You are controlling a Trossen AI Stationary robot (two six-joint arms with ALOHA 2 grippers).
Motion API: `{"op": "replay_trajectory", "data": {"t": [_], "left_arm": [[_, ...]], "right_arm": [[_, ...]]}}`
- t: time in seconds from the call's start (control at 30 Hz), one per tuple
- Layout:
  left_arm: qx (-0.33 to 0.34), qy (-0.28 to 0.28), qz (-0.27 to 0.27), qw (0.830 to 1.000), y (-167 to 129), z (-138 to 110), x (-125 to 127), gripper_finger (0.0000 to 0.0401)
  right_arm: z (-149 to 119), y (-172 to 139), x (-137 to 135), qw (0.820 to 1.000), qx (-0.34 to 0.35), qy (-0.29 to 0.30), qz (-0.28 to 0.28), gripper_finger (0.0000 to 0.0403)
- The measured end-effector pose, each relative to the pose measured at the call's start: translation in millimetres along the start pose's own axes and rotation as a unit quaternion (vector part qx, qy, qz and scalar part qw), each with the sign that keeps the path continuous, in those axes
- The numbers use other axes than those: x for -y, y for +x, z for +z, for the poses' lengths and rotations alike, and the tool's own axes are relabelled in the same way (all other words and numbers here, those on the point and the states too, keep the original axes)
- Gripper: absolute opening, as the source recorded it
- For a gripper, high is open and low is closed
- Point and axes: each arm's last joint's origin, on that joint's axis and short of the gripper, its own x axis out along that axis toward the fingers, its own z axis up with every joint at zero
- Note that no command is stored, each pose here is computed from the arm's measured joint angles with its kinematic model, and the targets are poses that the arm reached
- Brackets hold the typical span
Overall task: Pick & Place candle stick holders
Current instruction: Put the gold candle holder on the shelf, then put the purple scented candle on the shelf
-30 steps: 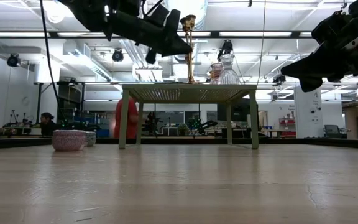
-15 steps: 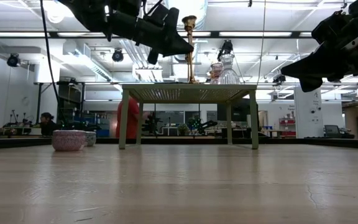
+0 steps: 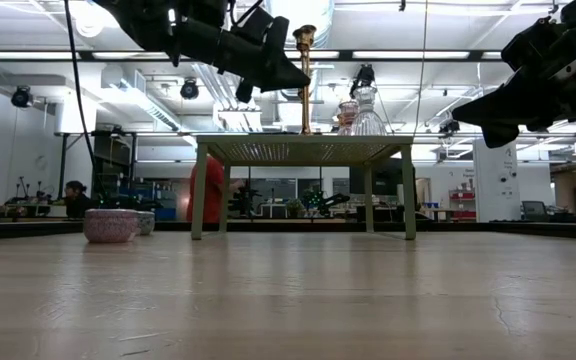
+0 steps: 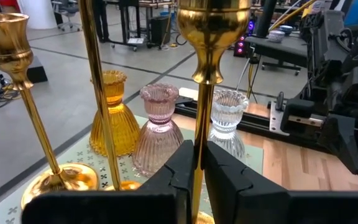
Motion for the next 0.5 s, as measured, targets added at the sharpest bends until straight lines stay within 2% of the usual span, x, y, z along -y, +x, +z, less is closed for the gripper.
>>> {"op": "replay_trajectory", "data": {"t": [0.2,0.5], "left_arm": [[-0.005,-0.007,0.000,1.000,-0.1,-0.9,-0.1,0.0041],[-0.015,-0.007,0.000,1.000,-0.1,-2.8,-0.3,0.0090]], "right_arm": [[0.0,0.0,0.0,1.000,0.000,0.000,0.000,0.0009],[0.0,0.0,0.0,1.000,0.000,0.000,0.000,0.0009]]}}
